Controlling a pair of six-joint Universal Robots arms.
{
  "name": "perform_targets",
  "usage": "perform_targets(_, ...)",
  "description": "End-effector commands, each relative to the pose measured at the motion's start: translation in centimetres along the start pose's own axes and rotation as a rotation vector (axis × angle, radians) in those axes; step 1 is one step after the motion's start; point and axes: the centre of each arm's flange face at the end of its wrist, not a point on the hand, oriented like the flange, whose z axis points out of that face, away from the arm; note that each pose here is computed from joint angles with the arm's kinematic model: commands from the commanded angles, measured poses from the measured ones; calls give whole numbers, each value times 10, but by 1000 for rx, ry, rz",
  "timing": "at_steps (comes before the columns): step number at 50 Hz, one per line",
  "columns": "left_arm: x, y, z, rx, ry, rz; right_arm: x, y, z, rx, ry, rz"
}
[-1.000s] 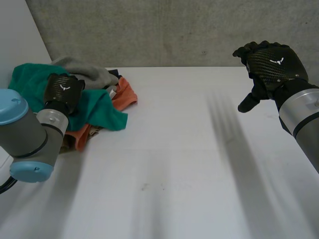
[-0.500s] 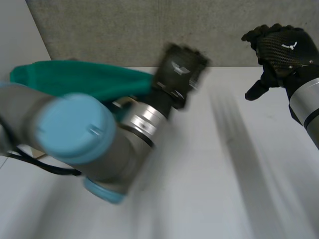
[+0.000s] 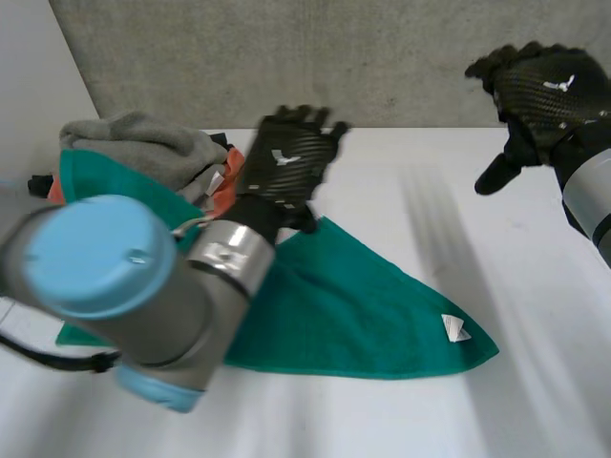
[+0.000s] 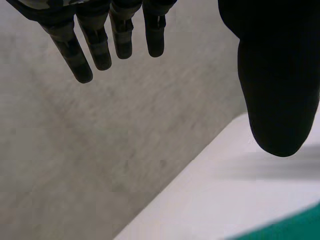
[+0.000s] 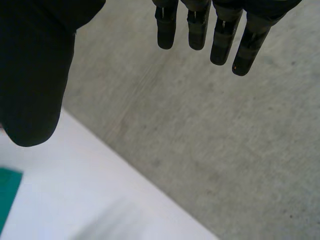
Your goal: Fold the laundry.
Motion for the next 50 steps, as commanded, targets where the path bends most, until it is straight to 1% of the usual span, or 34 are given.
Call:
perform_targets(1, -45, 24, -45, -203, -91, 12, -15, 37, -10, -291, -135, -154)
perform_targets(2, -55, 31, -56, -262, -115, 9, -18, 46, -12, -341, -161, -176)
perform_targets(4, -64, 39, -68, -332, -136, 2, -24, 65, -15, -438, -218, -221)
perform_targets(5, -72, 47, -77, -395, -155, -3, -25, 69, -16, -453, -230, -231)
perform_targets(9, -90, 66, -99, -542, -203, -7, -36, 95, -21, -488, -306, -273)
perform_targets(11, -93, 72, -105, -577, -196, -9, -42, 106, -24, -466, -350, -294)
perform_targets(16, -96, 89, -125, -666, -97, -29, -60, 128, -35, -407, -455, -324)
perform_targets(17, -97, 91, -127, -673, -92, -33, -63, 134, -39, -397, -478, -327)
perform_targets(21, -108, 97, -129, -678, -95, -53, -62, 146, -43, -406, -493, -312)
perform_targets(26, -126, 101, -127, -680, -153, -60, -63, 161, -43, -439, -507, -298)
perform_targets(27, -134, 103, -126, -680, -176, -61, -64, 163, -43, -441, -508, -297)
perform_targets(31, -146, 107, -125, -671, -213, -64, -65, 170, -40, -427, -494, -306)
perform_targets(38, -144, 112, -122, -654, -162, -89, -64, 181, -35, -421, -473, -309)
perform_targets(43, -143, 114, -121, -651, -155, -90, -60, 184, -27, -405, -451, -315)
perform_targets(47, -143, 114, -119, -633, -152, -81, -54, 186, -18, -382, -415, -324)
perform_targets(50, -143, 114, -118, -622, -151, -73, -40, 189, -7, -371, -359, -310)
